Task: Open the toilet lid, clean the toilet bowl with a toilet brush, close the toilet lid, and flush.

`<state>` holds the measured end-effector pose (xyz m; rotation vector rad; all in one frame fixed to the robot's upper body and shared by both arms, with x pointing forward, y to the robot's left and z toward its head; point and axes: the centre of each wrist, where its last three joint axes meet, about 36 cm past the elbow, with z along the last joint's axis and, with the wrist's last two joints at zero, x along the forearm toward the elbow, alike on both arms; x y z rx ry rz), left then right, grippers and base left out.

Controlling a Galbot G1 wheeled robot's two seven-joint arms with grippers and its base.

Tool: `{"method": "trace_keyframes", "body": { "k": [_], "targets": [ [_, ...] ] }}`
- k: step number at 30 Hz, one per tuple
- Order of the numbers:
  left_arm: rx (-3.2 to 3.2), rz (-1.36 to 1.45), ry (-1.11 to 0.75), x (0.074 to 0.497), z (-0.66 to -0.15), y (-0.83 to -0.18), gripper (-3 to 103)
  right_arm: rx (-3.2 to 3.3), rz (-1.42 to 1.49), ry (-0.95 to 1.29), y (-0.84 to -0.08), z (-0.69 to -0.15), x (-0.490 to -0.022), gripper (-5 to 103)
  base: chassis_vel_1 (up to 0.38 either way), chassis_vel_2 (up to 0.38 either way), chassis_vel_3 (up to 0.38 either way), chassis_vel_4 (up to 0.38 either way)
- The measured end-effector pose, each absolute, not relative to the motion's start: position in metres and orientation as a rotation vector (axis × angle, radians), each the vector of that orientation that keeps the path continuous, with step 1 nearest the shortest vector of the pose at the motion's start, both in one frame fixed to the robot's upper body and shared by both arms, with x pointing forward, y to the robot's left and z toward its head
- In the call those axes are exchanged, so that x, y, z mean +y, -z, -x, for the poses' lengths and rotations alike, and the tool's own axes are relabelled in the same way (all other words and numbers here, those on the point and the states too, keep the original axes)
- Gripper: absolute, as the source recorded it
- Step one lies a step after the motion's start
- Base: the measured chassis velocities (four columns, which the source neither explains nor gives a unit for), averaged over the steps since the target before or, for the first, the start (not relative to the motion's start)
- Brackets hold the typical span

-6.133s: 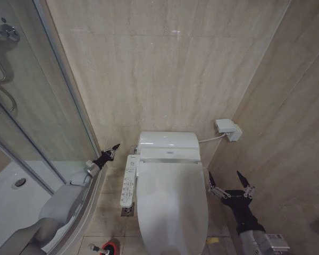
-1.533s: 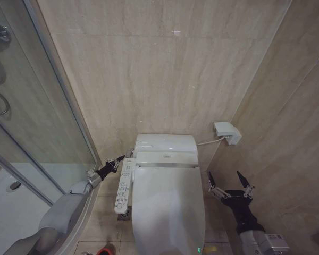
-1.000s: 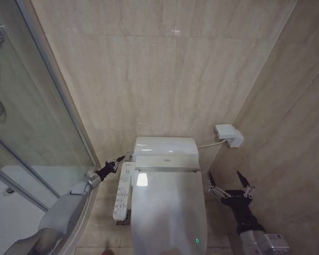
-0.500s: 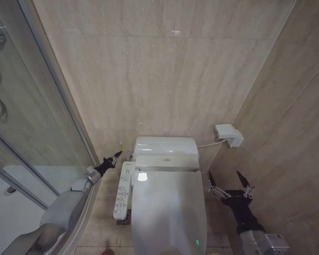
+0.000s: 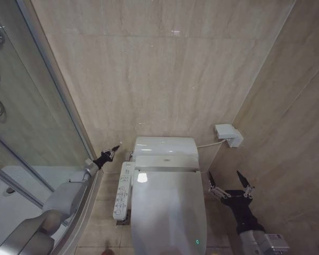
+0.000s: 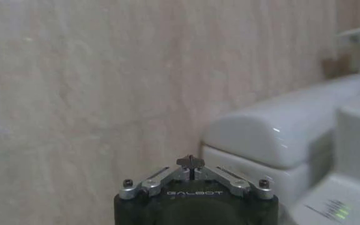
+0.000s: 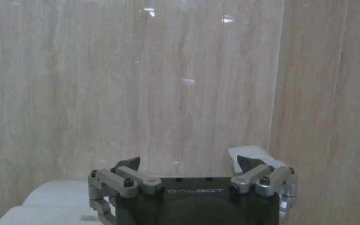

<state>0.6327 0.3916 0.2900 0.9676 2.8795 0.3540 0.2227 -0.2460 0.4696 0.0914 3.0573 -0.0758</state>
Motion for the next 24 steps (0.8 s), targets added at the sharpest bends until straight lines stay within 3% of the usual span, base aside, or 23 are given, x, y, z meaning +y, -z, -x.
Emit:
{"method": "trace_keyframes", "body": {
  "k": [24],
  "targets": [
    [2.857, -1.195, -0.388, 0.387, -0.617, -0.266, 0, 3.057, -0.091, 0.076, -0.470, -0.223, -0.246, 100, 0.000, 0.000, 0.000, 0.000]
  ]
}}
